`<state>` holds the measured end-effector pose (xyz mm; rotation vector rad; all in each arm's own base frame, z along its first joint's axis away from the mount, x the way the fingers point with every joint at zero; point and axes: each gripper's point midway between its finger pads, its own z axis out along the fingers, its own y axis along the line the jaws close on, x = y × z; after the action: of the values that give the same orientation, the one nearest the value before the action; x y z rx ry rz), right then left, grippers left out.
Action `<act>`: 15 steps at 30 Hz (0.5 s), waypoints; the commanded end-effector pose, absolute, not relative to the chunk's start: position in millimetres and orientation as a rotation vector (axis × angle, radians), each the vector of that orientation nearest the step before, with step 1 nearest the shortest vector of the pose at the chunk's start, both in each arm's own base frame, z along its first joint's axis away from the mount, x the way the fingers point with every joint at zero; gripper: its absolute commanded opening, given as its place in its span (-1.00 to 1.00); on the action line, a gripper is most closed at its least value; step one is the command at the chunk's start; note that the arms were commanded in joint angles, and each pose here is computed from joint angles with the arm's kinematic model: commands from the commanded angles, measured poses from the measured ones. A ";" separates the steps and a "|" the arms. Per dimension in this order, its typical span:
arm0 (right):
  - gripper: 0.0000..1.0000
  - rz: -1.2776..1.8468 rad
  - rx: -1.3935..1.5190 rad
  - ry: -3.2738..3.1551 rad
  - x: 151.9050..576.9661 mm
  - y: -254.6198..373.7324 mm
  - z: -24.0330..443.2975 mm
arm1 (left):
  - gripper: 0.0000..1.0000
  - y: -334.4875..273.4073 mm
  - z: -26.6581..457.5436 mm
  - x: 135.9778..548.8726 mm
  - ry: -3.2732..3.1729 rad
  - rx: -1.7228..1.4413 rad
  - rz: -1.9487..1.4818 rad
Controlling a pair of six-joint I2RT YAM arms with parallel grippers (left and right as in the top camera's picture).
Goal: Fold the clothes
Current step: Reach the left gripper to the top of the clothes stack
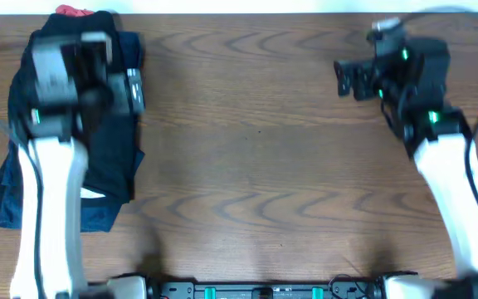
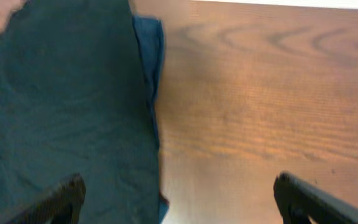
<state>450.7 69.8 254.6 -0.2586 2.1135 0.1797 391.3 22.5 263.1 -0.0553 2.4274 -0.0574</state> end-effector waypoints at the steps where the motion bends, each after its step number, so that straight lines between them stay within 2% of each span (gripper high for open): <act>1: 0.98 0.198 -0.334 2.111 479.7 82.0 259.6 | 0.96 26.3 277.9 426.7 2.450 -0.021 -0.054; 4: 0.99 0.259 -0.415 2.118 504.7 92.3 247.8 | 0.96 28.9 274.9 454.8 2.476 -0.017 -0.057; 9: 0.99 0.350 -0.455 2.127 539.3 105.5 201.9 | 0.96 29.1 247.8 489.3 2.478 -0.009 -0.082; 15: 0.99 0.478 -0.479 2.230 543.1 120.4 135.9 | 0.96 36.3 213.3 517.6 2.488 0.072 -0.027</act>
<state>544.5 112.2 147.1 -0.4435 2.2234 0.3873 509.9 31.9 220.4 0.0173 2.4861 -0.0541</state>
